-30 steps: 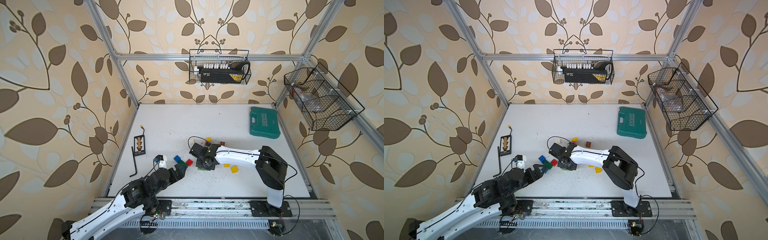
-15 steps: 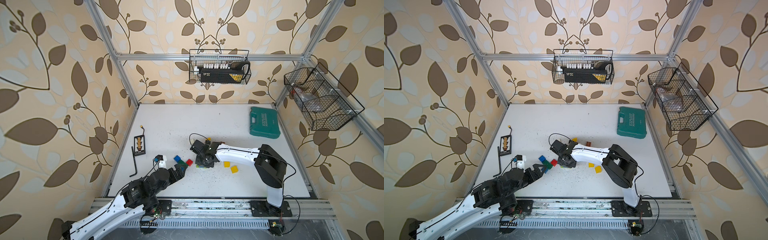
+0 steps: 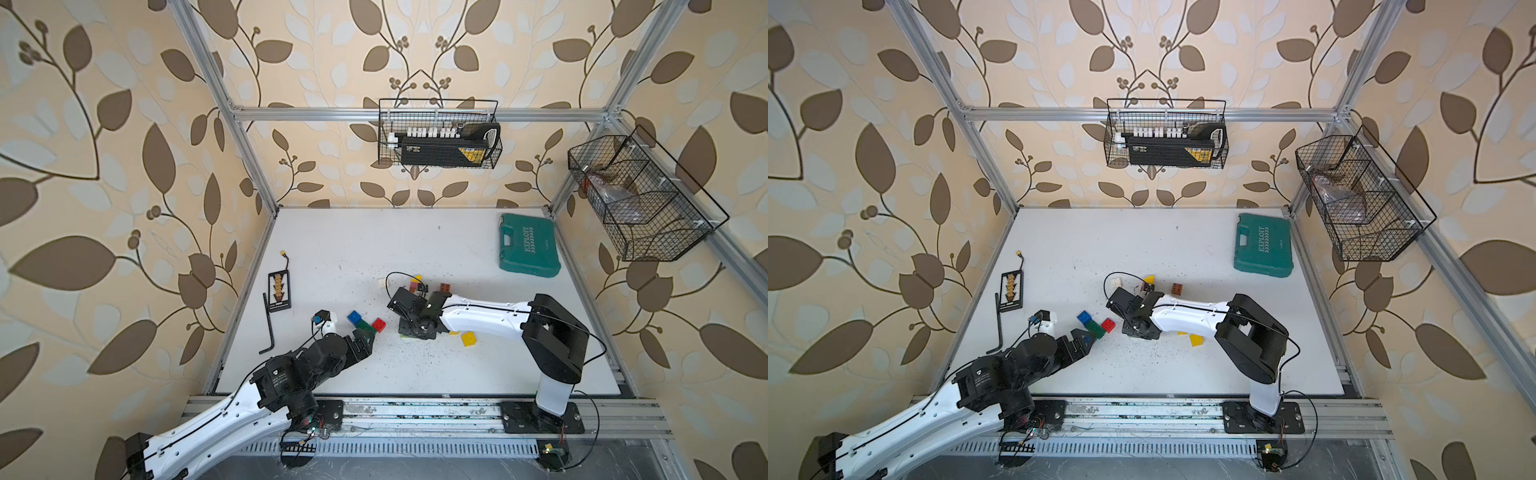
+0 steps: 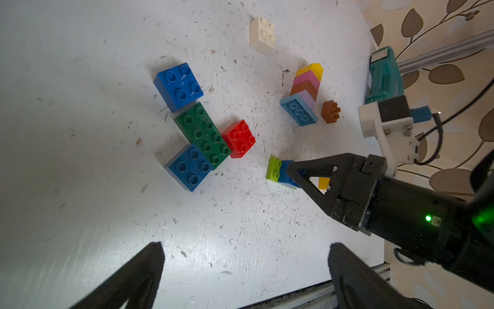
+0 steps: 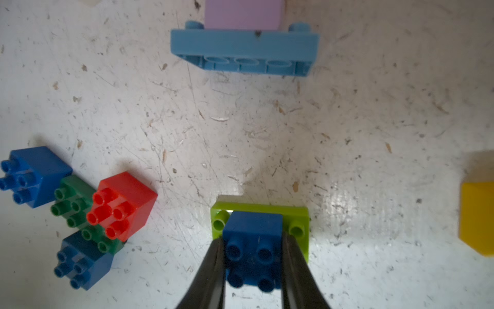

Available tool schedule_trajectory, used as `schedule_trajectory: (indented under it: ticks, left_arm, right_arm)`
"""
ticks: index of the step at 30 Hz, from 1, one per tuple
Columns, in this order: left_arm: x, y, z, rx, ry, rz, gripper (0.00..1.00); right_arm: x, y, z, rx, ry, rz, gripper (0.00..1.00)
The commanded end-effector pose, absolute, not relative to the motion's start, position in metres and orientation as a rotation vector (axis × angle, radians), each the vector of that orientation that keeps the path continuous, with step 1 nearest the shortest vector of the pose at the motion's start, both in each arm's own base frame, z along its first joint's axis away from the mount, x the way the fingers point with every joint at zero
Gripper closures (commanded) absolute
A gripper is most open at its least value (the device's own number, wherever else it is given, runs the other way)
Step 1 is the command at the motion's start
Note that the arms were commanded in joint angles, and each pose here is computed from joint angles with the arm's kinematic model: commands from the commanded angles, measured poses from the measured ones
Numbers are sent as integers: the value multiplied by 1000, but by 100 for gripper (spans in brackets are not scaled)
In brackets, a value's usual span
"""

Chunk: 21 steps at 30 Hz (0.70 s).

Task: Assemble the number 1 with lego
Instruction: Assemble the lego brick with the lego brick.

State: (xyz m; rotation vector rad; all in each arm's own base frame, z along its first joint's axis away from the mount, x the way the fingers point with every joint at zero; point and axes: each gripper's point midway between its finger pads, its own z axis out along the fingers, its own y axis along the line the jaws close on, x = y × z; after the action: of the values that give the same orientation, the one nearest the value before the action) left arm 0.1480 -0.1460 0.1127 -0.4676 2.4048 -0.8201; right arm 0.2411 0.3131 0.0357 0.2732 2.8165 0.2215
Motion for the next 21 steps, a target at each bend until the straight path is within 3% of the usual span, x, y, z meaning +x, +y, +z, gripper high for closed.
schedule_trajectory:
  ticks: [1, 6, 9, 11, 14, 21]
  left_arm:
    - [152, -150, 126, -470, 2381, -835, 1]
    - [151, -152, 124, -468, 2412, -812, 1]
    - [151, -153, 122, -471, 2426, -793, 1]
    - [151, -153, 121, -476, 2442, -776, 1]
    - [151, -151, 119, -496, 2466, -736, 1]
    - [152, -151, 114, -515, 2520, -638, 1]
  right_arm:
    - [194, 253, -11, 186, 2993, -150, 90]
    - [202, 267, 12, 139, 2961, -36, 71]
    - [207, 272, 36, 118, 2920, 43, 46]
    - [210, 274, 53, 98, 2889, 92, 36]
    - [215, 268, 77, 87, 2829, 119, 29]
    - [217, 250, 114, 101, 2617, 341, 26]
